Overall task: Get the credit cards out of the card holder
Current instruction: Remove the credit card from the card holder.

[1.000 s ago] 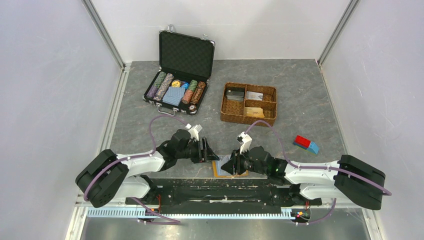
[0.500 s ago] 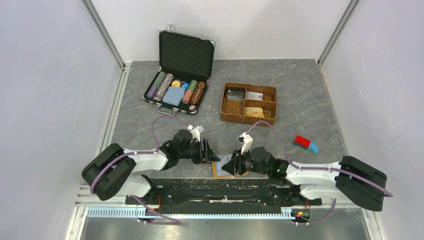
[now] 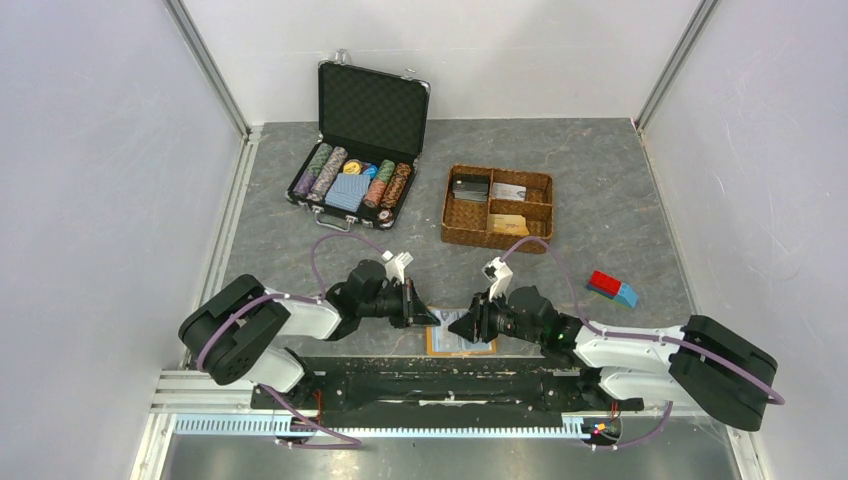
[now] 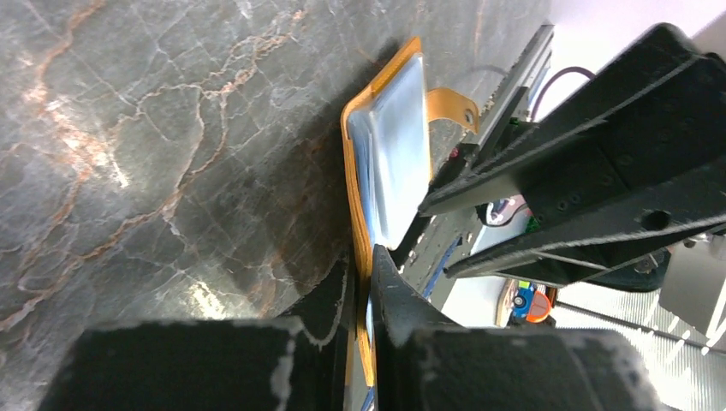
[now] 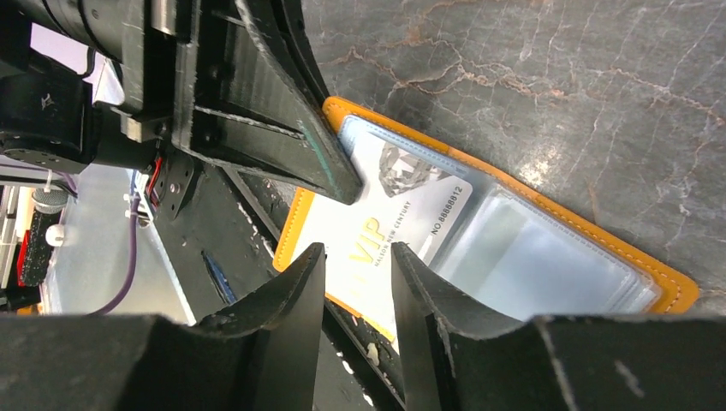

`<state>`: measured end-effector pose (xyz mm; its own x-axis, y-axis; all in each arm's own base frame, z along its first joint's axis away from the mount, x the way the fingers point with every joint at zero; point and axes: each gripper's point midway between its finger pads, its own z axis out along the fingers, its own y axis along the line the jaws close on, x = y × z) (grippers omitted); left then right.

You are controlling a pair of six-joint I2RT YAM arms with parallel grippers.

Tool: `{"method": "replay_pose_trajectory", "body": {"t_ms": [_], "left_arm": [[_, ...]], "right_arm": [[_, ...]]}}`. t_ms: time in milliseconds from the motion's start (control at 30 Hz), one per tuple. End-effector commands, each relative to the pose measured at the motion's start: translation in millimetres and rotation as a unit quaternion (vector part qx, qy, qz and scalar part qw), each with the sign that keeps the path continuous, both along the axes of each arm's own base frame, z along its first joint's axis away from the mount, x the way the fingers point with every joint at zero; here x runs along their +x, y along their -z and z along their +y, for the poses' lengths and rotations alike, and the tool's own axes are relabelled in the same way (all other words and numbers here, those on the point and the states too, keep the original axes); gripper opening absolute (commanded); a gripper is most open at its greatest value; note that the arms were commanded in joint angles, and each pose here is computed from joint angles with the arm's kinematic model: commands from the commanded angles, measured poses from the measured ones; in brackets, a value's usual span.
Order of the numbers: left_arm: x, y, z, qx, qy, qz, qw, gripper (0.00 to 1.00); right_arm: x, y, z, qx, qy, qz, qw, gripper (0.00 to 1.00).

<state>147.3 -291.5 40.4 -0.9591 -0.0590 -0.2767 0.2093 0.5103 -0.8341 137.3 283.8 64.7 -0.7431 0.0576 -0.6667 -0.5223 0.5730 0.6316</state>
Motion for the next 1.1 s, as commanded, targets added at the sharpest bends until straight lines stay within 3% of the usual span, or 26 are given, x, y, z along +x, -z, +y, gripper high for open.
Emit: {"method": "replay_pose_trajectory", "body": {"t_ms": [0, 100, 533, 800, 1067], "left_arm": [[-2.8, -20.5, -9.0, -0.056, 0.017, -0.028, 0.998, 0.06], [-3.8, -20.8, -8.6, -0.059, 0.022, -0.035, 0.997, 0.02], [-9.8, -48.2, -19.0, -0.136, 0.040, -0.034, 0.989, 0.02], [-14.2, -54.7, -21.2, -0.169, 0.046, -0.021, 0.984, 0.02], [-15.1, -53.1, -22.1, -0.176, 0.048, -0.016, 0.983, 0.02]], "right_arm": [[-1.5, -0.7, 1.0, 0.018, -0.014, -0.001, 1.000, 0.36], [-3.0, 2.7, -4.8, 0.030, -0.020, 0.002, 0.999, 0.36], [-17.7, -14.1, -6.5, 0.127, -0.071, -0.003, 0.989, 0.39], [-18.3, 1.0, -17.5, 0.112, -0.053, 0.011, 0.992, 0.42], [-9.2, 30.2, -32.9, 0.045, -0.013, 0.030, 0.998, 0.43]]}}
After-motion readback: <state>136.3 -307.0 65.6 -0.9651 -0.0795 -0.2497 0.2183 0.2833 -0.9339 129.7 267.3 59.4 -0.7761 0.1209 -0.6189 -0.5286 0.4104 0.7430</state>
